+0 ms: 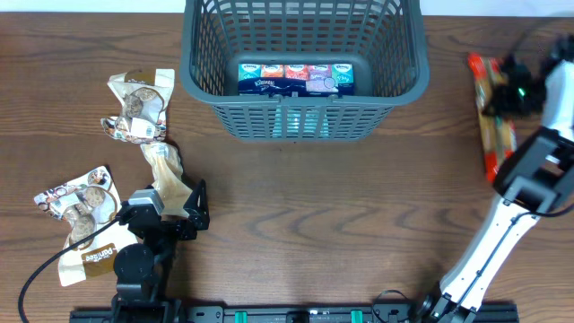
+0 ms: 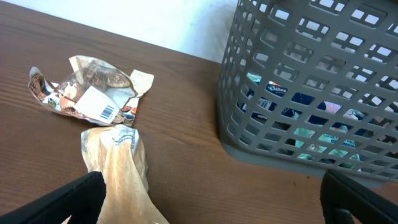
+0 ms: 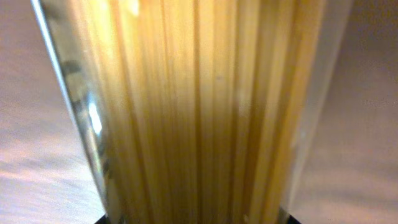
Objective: Pack container
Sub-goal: 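Lift the spaghetti package with the right gripper and lay it in the basket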
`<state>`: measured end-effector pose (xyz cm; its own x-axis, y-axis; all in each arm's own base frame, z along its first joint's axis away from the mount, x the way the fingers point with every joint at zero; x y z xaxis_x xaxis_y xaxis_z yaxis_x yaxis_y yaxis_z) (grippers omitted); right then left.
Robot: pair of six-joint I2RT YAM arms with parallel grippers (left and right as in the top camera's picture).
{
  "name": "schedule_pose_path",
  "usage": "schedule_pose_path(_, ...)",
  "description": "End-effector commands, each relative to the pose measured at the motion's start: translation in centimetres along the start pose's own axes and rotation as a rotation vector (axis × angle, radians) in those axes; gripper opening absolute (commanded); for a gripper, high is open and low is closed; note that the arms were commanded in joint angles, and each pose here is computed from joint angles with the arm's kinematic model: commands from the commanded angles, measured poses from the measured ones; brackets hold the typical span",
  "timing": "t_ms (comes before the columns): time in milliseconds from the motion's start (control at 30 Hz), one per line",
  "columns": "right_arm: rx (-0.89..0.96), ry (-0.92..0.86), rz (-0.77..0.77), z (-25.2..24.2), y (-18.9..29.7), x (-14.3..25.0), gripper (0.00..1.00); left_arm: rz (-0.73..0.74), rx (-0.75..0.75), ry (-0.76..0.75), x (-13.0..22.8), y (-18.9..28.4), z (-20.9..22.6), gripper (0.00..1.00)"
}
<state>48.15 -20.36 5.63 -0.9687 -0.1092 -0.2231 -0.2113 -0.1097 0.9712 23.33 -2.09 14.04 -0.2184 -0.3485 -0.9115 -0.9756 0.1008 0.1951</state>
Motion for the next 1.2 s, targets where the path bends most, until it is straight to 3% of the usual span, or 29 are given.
schedule_pose_path(0,0.083,0.162,-0.359,6.5,14.2,-8.4,0.06,0.037,-0.016,0.006,1.1,-0.1,0.4,0.99)
schedule_pose_path(200,0.226,0.374,-0.727,16.0,28.6,-13.6,0.01,0.037,-0.016,0.006,1.1,-0.1,0.4,0.99)
schedule_pose_path(433,0.356,0.446,-0.867,21.7,35.5,-13.5,0.01,0.037,-0.016,0.006,1.1,-0.1,0.4,0.99)
schedule_pose_path(567,0.344,0.543,-0.874,24.1,35.8,-13.4,0.01,0.037,-0.016,0.006,1.1,-0.1,0.4,0.99)
schedule_pose_path(833,0.147,1.023,-0.870,34.4,33.6,-11.6,0.01,0.037,-0.016,0.006,1.1,-0.1,0.4,0.98)
schedule_pose_path(1167,0.052,1.187,-0.879,42.9,29.9,-12.5,0.01,0.037,-0.016,0.006,1.1,-0.1,0.4,0.99)
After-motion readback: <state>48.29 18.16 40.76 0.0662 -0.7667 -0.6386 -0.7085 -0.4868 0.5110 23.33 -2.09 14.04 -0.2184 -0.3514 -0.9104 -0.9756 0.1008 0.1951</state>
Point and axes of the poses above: each gripper's point midway between its finger pads, its own y axis back along the fingers, its own z axis along the line the jaws close on, x = y × z, the point moved 1 cm from there along y, back along the fingers, and after that the axes turned 4 degrees about y, right-handed, at the moved point
